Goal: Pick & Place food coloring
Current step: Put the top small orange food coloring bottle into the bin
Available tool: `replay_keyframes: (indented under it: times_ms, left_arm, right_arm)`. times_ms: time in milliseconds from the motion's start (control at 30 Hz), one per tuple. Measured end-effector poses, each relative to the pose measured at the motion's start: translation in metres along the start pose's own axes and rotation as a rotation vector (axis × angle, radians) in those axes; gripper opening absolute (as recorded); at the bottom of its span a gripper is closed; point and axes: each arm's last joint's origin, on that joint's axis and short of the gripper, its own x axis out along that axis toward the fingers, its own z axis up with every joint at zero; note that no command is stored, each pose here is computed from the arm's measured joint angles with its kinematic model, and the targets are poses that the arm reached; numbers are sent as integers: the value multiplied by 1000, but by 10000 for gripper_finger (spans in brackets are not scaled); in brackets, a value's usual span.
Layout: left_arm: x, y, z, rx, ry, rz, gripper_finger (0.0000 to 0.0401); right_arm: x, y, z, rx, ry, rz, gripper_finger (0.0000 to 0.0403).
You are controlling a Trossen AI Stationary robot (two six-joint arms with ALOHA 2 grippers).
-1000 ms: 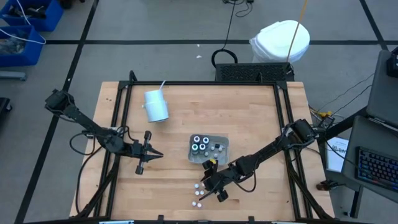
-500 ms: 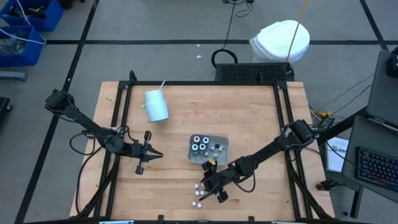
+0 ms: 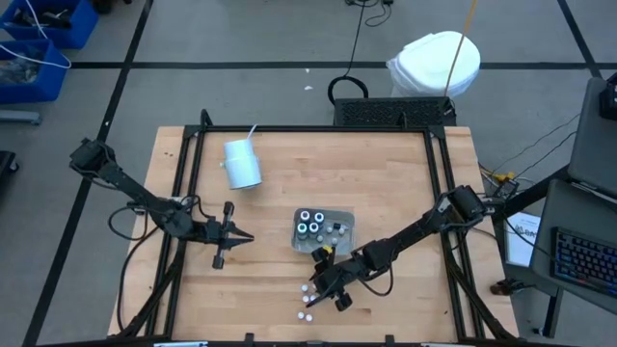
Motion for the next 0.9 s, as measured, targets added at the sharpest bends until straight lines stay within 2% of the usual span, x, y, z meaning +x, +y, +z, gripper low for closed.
replay_keyframes:
  times_ms: [533,900]
  left_arm:
    - [0,0,0,-2,-1,2,33]
    - [0,0,0,-13,-1,1,33]
  right_arm:
    - [0,1,0,1,-4,34,48]
    - [-2,0,1,8,-2,34,51]
